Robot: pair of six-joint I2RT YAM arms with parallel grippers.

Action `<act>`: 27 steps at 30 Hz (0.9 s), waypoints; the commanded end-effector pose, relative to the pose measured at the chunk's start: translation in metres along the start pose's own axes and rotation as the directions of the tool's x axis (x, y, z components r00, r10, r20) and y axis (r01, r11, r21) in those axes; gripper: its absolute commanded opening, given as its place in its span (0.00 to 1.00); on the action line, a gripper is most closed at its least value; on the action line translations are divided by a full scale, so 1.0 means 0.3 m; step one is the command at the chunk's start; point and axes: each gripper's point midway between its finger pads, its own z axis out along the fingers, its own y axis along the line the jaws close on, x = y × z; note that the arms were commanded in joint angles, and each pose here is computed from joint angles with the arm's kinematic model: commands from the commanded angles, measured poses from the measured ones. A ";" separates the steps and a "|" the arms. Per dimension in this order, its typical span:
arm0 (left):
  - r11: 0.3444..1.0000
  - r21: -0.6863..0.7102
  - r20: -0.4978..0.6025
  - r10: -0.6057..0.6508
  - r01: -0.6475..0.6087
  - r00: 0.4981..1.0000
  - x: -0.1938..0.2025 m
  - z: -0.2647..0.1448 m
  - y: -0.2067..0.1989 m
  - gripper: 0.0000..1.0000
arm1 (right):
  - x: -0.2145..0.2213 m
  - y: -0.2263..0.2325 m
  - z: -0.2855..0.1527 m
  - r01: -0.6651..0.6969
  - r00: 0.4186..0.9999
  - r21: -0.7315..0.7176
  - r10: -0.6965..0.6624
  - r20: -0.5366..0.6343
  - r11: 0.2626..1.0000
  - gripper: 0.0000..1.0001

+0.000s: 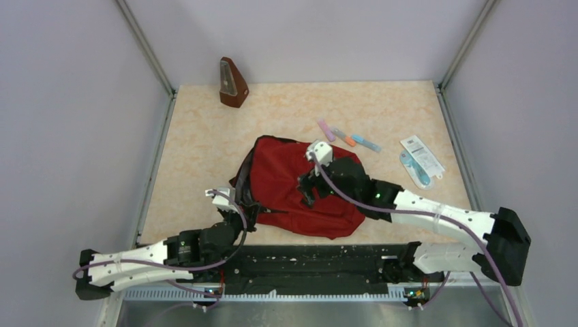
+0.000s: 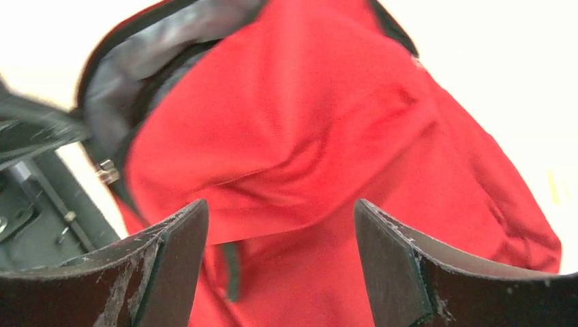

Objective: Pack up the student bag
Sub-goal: Zip the student bag at the center of the board.

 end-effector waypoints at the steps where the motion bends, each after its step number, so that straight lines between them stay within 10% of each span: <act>1: 0.999 0.001 0.059 -0.043 0.043 0.997 -0.051 0.001 -0.006 0.00 | -0.055 0.176 0.000 0.203 0.972 -0.113 -0.186 0.145 0.973 0.76; 18: 0.999 -0.011 0.030 -0.035 0.035 0.999 -0.050 -0.012 0.004 0.00 | 0.109 0.475 0.138 0.386 0.922 -0.326 -0.373 0.106 0.863 0.60; 27: 0.998 -0.049 0.058 -0.024 0.027 0.998 -0.073 -0.010 0.022 0.00 | 0.159 0.412 0.158 0.379 0.923 -0.239 -0.382 0.036 0.894 0.00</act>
